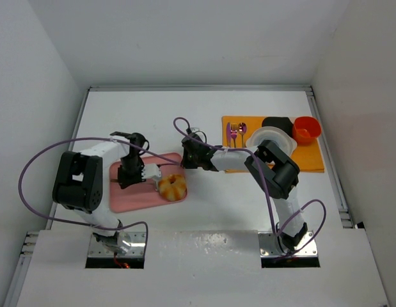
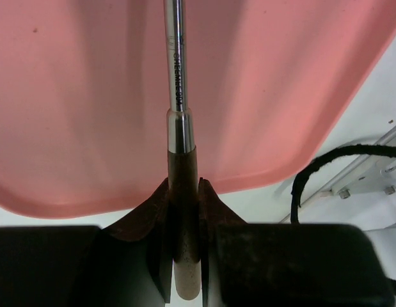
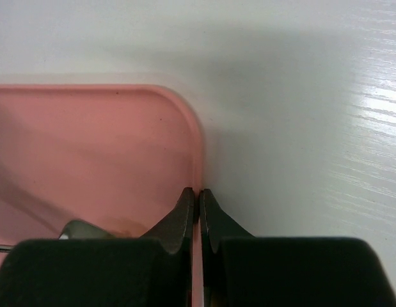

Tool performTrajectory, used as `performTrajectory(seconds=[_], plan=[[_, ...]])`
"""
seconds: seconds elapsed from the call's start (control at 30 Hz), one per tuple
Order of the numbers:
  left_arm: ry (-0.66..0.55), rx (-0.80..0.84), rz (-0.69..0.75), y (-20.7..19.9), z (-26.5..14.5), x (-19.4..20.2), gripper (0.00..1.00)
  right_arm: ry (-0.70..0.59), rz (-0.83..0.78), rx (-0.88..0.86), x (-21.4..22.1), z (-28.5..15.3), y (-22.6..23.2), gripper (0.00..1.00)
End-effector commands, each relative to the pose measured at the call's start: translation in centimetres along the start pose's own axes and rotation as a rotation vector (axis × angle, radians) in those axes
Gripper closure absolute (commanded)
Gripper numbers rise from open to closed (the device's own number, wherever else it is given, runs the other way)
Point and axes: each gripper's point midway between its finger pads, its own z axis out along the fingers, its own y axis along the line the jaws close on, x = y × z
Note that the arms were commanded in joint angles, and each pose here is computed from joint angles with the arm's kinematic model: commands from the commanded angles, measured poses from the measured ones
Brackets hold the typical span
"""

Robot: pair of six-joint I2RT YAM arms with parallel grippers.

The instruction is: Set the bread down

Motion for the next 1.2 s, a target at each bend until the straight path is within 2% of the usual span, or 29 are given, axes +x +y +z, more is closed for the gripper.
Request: performTrajectory(seconds=[0.0, 0.13, 0.3, 0.43, 0.57, 0.7, 0.8, 0.9, 1.17], plan=[[-0.093, -0.006, -0.04, -0.7, -0.3, -1.1, 1.0, 0.031, 0.015, 0.073, 1.3, 0.2, -1.5, 1.0], [-0.124, -0.056, -0.018, -1.1, -0.7, -1.1, 1.0, -0.002, 0.066, 0.11, 1.2, -0.2, -2.3, 1.0], [-0.169, -0.028, -0.025, -2.1, -0.5, -1.3, 1.0, -0.042, 0.108, 0.115, 0.3, -0.7, -2.1, 1.0], [-0.176, -0.01, -0.024, -2.4, -0.7, -1.4, 1.0, -0.069, 0.182, 0.175, 0.5, -1.2, -3.6, 1.0], [-0.189, 0.017, -0.023, -3.0, -0.6, -1.4, 1.0, -0.062, 0.259, 0.214, 1.3, -1.6, -5.1, 1.0], [-0.191, 0.038, -0.023, -3.5, -0.4, -1.4, 1.0, -0.048, 0.292, 0.199, 1.5, -1.7, -4.8, 1.0], [-0.15, 0.031, -0.034, -3.3, 0.6, -0.8, 1.0, -0.026, 0.289, 0.201, 1.6, -1.6, -4.5, 1.0], [-0.044, -0.075, -0.071, -1.1, 0.8, 1.0, 1.0, -0.023, 0.253, 0.201, 1.3, -1.6, -4.2, 1.0], [0.076, -0.262, -0.025, 3.6, -2.1, 2.7, 1.0, -0.028, 0.158, 0.193, 0.6, -1.5, -3.4, 1.0]])
